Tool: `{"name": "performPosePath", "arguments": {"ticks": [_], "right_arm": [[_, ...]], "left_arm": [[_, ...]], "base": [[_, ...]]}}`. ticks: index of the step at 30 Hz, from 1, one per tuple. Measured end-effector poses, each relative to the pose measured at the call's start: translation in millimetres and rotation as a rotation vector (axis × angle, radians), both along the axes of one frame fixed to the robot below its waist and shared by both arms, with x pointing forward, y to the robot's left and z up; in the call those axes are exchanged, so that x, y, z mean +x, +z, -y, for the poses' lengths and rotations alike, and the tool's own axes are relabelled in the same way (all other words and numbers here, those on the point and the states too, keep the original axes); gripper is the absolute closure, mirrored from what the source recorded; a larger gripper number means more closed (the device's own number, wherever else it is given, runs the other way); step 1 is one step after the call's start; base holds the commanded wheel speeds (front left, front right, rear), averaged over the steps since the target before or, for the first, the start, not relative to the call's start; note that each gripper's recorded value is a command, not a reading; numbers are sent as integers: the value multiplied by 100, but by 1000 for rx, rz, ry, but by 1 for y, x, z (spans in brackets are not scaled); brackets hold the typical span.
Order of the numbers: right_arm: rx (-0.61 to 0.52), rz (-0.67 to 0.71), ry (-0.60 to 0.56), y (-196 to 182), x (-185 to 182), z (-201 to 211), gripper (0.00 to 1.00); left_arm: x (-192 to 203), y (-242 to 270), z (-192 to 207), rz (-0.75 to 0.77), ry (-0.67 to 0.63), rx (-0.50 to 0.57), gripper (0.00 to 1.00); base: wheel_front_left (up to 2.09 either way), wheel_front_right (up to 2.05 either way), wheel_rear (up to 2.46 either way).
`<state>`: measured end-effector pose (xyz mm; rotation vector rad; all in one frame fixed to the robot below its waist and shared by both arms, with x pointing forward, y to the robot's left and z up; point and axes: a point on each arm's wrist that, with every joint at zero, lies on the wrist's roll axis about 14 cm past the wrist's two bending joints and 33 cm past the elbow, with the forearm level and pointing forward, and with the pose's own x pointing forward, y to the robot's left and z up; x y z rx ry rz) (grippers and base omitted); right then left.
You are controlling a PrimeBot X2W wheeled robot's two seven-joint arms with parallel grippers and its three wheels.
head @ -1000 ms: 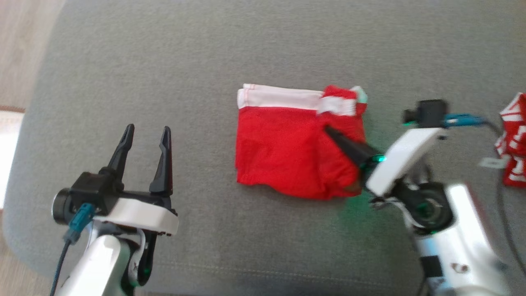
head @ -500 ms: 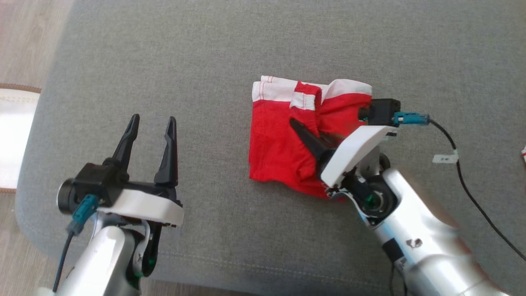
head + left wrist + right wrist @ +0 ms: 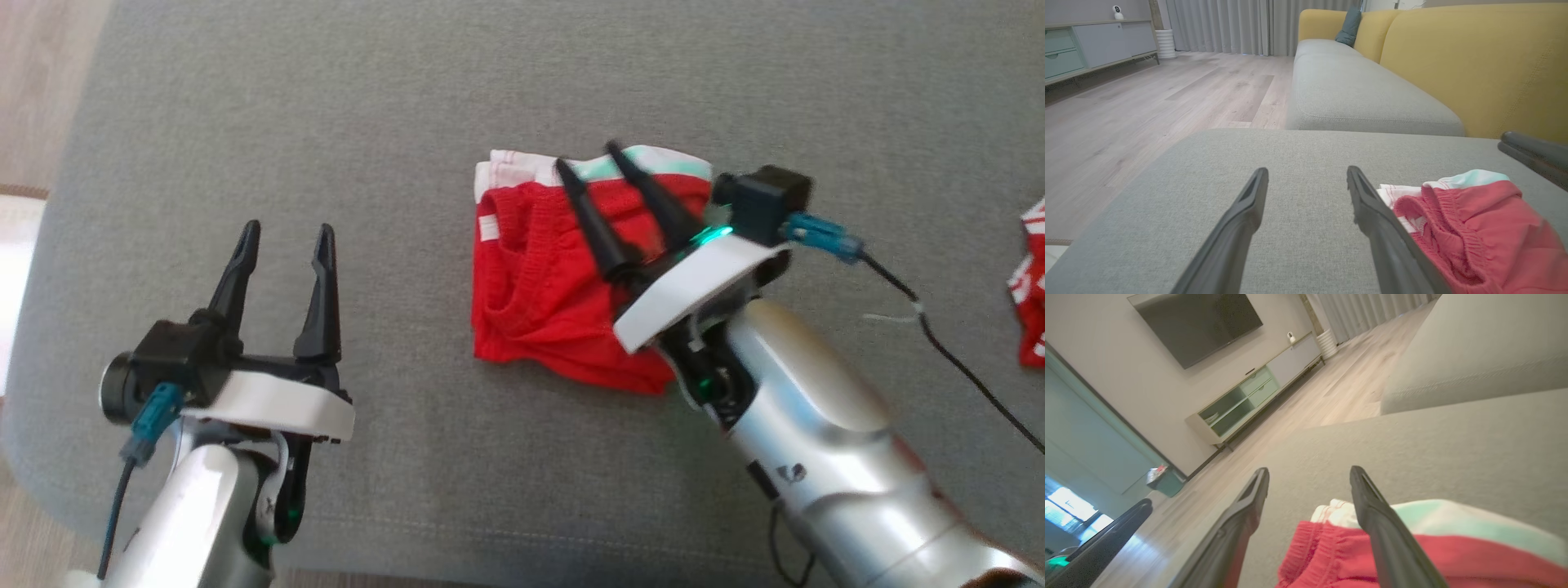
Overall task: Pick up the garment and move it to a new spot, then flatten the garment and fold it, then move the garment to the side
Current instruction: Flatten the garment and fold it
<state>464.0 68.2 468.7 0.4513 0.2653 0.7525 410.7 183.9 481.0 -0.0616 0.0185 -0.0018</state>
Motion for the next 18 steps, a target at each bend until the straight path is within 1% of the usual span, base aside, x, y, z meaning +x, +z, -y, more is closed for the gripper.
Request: {"name": "performPosePath", "arguments": {"ticks": [3,7,11,13,14,18], "right_arm": [[-30,63,-78,6,13,26,0],[-90,101,-212,3,23,81,0],[-167,106,-353,-8,12,142,0],[-196,115,-416,-7,4,166,0],[-196,115,-416,-7,4,166,0],[-251,171,-495,9,-11,195,0]], "left_arm": [[2,1,4,5,-12,-4,0],[5,4,6,17,-17,-6,0],[3,4,5,17,-16,2,0],[0,1,7,7,-24,1,0],[0,1,7,7,-24,1,0],[-1,2,9,8,-32,0,0]], "base": [[0,0,0],[0,0,0],[0,0,0],[0,0,0],[0,0,0],[0,0,0]]}}
